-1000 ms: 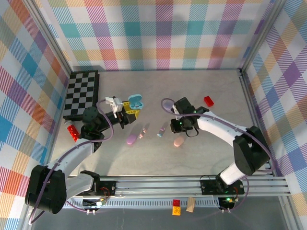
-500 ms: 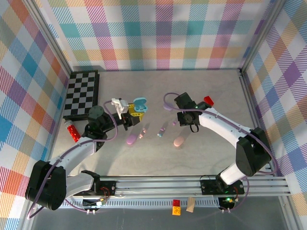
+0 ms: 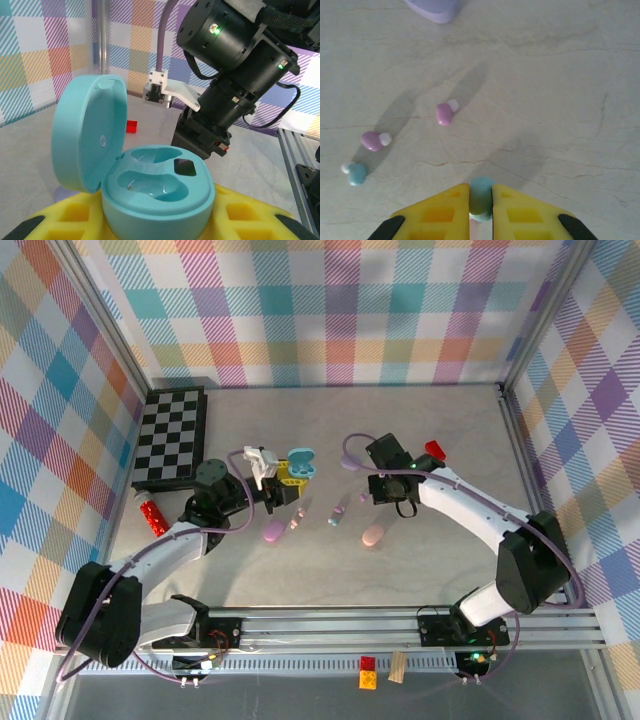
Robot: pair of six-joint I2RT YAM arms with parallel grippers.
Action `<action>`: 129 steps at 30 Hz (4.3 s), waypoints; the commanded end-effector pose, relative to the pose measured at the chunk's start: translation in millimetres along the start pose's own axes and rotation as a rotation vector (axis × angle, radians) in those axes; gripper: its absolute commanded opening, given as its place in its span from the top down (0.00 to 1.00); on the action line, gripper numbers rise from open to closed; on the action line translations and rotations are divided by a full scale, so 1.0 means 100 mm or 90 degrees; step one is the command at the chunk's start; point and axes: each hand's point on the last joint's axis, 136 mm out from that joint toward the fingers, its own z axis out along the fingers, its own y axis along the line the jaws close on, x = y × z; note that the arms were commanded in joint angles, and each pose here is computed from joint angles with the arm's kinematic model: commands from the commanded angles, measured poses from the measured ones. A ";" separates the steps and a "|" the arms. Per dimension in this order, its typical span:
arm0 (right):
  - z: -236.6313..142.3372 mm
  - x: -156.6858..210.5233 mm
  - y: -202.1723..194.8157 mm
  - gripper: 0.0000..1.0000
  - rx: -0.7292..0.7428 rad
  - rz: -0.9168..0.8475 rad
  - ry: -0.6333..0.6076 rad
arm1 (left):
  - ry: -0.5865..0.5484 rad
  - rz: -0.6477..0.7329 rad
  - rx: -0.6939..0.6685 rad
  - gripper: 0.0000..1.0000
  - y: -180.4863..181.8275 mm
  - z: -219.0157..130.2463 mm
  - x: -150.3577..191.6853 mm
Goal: Insert the wireless bluetooth earbuds into the charging case
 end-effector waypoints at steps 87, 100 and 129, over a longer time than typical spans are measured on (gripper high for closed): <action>0.73 0.55 0.43 0.65 -0.496 0.204 0.140 | -0.021 0.051 -0.005 0.63 -0.08 -0.08 -0.19; 0.71 0.52 0.51 0.68 -0.507 0.185 0.144 | -0.021 0.051 -0.009 0.63 -0.07 -0.09 -0.18; 0.45 0.33 0.41 0.67 -0.199 0.026 0.084 | -0.123 0.026 -0.148 0.63 0.60 -0.53 -0.26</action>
